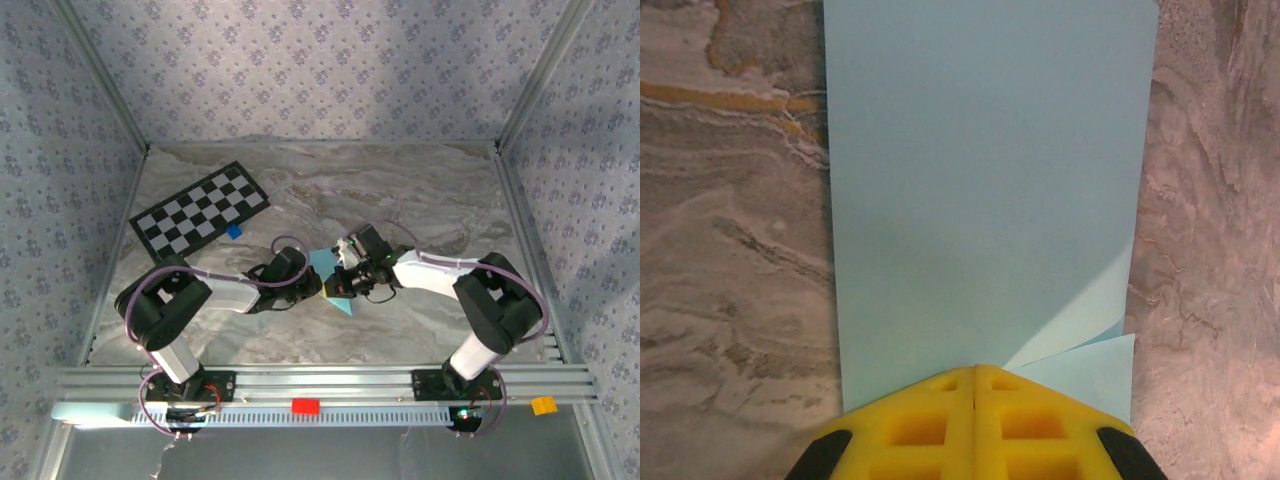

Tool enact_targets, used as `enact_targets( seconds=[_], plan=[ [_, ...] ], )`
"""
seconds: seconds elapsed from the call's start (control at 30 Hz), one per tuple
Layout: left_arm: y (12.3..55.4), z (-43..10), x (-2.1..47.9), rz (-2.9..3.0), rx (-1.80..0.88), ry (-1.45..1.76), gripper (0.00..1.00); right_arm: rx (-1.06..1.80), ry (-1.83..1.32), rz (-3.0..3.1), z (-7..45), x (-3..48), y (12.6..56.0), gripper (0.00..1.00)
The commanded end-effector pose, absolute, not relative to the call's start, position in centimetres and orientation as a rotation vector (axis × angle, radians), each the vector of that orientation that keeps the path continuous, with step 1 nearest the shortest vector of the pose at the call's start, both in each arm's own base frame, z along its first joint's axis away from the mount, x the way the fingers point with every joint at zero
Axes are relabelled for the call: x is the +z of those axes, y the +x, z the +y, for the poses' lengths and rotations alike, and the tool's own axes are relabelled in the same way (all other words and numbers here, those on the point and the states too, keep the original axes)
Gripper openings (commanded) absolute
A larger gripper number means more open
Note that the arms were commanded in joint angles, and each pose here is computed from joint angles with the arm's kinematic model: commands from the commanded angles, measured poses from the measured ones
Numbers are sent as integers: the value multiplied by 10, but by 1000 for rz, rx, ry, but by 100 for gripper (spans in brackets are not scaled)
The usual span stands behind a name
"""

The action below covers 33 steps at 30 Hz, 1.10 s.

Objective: Fold a paper plane with a square sheet of paper (pick it up from the middle)
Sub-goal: Third fold the triangle at the center of the table.

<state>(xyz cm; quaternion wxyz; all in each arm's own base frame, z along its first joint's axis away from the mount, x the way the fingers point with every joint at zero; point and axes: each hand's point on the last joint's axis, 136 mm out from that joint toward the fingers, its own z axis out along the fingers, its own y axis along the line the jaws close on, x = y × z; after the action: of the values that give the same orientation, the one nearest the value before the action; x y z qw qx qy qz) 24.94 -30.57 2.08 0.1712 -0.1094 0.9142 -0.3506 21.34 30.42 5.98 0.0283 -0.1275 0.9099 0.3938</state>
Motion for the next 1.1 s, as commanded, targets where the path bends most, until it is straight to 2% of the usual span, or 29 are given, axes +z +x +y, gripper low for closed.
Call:
enact_targets(
  seconds=[0.0,0.27,0.43,0.67,0.87,1.07],
  plan=[
    [235,-289,-8,2712,-852,-309,3,1082,-358,2916,297,32,212,2],
    [234,-287,-10,2715,-841,-308,3,1024,-271,2976,279,5,209,2],
    [234,-284,-12,2720,-823,-309,3,1105,-276,2943,277,17,201,2],
    [233,-284,-12,2724,-817,-306,3,1206,-312,2862,292,42,213,3],
    [234,-284,-13,2725,-815,-305,2,1198,-284,2900,296,24,218,4],
    [233,-281,-14,2728,-797,-306,2,1128,-250,2971,275,5,204,6]
  ],
)
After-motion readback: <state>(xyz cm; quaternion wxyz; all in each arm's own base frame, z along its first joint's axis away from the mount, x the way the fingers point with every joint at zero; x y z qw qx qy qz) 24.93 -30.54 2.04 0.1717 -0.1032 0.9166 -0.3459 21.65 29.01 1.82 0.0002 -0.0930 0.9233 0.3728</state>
